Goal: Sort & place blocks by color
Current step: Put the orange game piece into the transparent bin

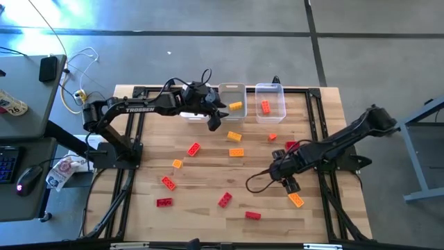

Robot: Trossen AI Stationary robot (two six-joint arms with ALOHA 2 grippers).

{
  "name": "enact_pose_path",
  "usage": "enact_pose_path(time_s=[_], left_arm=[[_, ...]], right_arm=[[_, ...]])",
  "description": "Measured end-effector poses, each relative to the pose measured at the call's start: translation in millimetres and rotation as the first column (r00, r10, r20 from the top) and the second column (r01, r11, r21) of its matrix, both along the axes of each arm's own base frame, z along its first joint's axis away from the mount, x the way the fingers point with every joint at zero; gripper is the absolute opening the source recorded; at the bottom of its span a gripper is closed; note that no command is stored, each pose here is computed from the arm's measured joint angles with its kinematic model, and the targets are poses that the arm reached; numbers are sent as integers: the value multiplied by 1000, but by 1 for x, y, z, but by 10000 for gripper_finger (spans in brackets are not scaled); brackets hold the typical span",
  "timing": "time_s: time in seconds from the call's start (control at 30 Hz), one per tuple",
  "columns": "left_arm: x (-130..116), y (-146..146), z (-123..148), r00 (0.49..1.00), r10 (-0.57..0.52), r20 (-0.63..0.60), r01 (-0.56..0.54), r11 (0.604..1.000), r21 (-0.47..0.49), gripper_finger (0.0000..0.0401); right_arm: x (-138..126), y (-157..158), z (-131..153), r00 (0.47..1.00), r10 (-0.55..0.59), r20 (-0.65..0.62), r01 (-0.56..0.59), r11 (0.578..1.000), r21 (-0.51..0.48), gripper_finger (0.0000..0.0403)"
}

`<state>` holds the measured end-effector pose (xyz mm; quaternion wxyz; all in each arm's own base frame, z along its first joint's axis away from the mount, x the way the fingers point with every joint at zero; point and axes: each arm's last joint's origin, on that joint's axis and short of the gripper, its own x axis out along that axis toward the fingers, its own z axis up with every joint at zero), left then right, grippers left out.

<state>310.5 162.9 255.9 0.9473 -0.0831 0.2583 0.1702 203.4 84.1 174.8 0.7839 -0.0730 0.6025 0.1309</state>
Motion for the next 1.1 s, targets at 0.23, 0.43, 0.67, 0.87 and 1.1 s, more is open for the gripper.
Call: enact_pose_path(time_s=[0.23,0.43,0.67,0.87,1.1], left_arm=[[-1,0,-1,1000,1,-15,-1,1000,-8,186],[-1,0,-1,1000,3,-15,-3,1000,-6,186],[-1,0,-2,1000,3,-18,-3,1000,-7,186],[-1,0,-2,1000,3,-22,-3,1000,-9,186],[-1,-1,-2,1000,2,-27,-3,1000,-12,186]], right_arm=[[3,2,-4,999,-14,-34,14,1000,-12,229],[6,-1,23,993,-79,-90,69,991,-119,229],[-1,-3,24,987,0,-160,-26,987,-159,229],[-5,-4,11,984,26,-174,-52,988,-145,229],[-2,-2,1,970,45,-238,-75,990,-121,229]])
